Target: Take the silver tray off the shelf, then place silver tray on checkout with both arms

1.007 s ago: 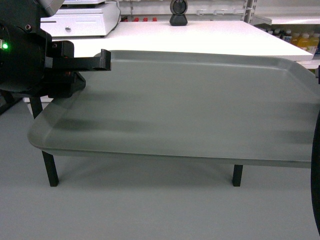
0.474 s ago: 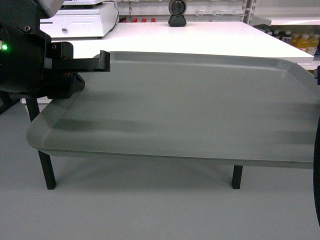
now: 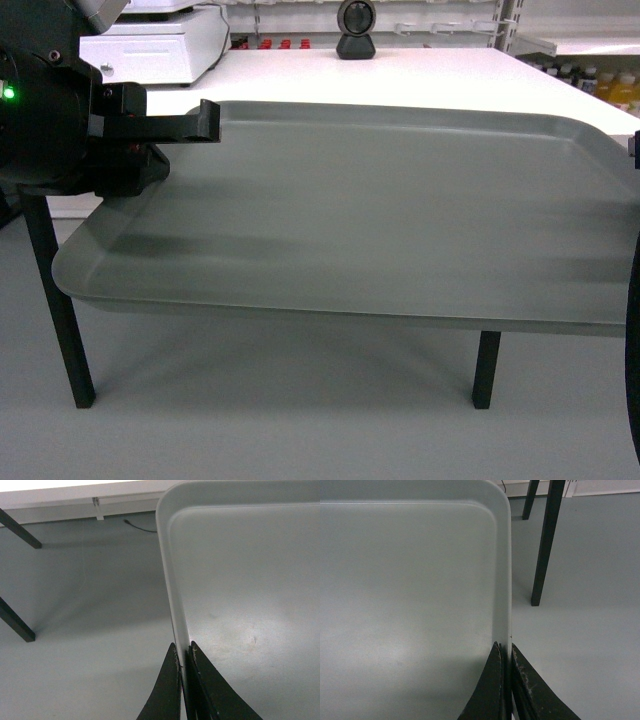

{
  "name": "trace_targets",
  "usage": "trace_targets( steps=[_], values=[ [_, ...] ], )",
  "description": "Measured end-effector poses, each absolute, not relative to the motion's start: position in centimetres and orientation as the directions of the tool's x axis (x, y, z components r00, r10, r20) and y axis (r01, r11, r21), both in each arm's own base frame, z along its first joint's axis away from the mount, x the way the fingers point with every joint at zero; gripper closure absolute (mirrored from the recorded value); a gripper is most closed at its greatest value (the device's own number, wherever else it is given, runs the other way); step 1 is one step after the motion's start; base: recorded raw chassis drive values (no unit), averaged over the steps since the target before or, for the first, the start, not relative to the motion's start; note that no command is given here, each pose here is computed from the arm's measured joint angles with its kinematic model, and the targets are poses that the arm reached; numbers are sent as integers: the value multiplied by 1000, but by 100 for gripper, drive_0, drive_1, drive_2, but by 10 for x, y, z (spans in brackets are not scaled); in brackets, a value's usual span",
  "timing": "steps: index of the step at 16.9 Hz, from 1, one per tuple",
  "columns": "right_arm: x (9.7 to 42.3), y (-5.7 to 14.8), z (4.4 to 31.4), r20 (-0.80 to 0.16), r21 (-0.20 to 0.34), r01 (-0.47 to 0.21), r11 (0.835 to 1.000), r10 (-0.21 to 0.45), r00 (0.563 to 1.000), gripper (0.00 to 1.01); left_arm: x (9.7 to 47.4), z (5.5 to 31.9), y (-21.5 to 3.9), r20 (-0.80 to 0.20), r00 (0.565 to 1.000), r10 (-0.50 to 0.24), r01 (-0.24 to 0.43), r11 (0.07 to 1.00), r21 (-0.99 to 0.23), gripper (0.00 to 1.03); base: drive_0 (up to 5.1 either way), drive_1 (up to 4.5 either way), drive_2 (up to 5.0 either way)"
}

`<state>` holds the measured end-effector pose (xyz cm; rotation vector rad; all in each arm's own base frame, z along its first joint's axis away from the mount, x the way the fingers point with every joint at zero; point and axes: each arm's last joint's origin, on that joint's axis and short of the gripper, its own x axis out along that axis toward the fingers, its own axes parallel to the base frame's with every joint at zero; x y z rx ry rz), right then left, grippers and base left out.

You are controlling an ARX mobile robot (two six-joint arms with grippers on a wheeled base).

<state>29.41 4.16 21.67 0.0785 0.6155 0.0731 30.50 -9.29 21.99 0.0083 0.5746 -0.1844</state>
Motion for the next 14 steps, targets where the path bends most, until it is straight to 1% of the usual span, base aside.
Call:
trace_targets(
  steps=[14],
  values=[
    [294, 42, 217, -572, 95, -45, 994, 91, 815, 99, 305, 219, -93, -544, 822, -169, 174, 984, -43, 100, 7, 431, -417]
  ],
)
